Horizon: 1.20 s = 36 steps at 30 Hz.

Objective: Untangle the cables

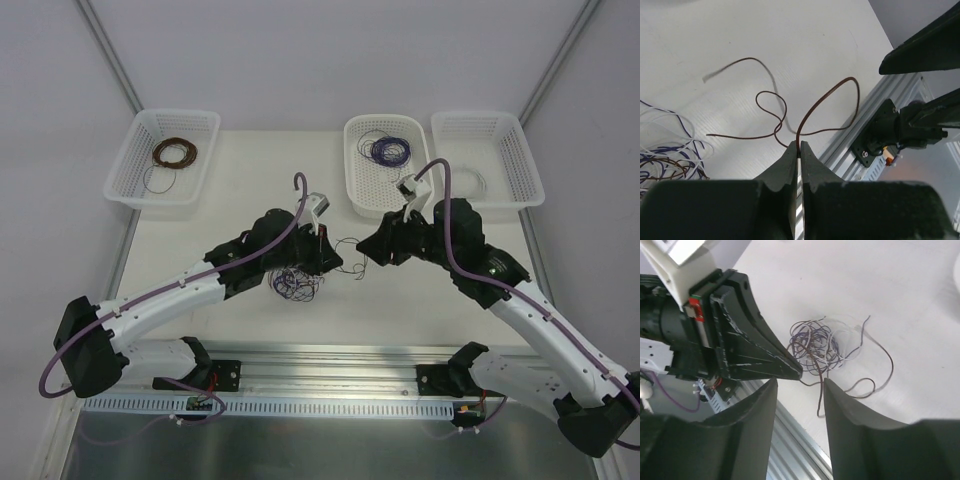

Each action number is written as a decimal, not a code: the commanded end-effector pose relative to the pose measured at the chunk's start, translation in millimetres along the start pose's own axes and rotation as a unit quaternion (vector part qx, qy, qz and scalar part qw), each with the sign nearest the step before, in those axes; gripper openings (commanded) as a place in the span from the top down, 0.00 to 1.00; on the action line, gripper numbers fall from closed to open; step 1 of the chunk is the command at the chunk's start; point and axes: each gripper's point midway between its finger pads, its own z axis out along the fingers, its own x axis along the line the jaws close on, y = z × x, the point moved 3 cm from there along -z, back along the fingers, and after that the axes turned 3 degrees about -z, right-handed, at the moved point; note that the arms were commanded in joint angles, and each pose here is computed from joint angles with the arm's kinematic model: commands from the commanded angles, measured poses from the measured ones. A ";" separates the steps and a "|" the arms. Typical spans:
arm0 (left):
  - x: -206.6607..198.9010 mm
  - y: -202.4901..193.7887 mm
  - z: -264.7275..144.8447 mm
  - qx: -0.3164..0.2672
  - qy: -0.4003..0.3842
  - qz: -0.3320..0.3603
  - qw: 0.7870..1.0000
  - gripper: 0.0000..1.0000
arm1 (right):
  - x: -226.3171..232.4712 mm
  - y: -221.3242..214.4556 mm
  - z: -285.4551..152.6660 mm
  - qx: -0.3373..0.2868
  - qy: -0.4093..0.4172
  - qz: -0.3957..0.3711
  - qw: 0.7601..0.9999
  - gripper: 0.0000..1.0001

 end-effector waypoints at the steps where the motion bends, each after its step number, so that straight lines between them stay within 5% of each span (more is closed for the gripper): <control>1: -14.2 33.1 -8.4 -0.070 0.006 -0.045 0.997 1.00 | -8.8 6.2 -7.1 -0.030 -0.037 -0.008 0.999 0.53; 11: -6.2 56.4 -5.4 -0.133 0.062 -0.174 0.974 1.00 | -24.9 -2.3 -19.8 -0.080 -0.075 -0.007 0.994 0.46; 18: -11.6 77.1 -8.9 -0.177 0.064 -0.286 0.940 1.00 | -18.6 -18.1 0.4 -0.129 -0.008 0.022 0.991 0.46; 36: -34.6 108.0 -19.3 -0.219 0.031 -0.365 0.904 1.00 | -6.7 -7.1 54.8 -0.206 0.029 0.060 0.976 0.43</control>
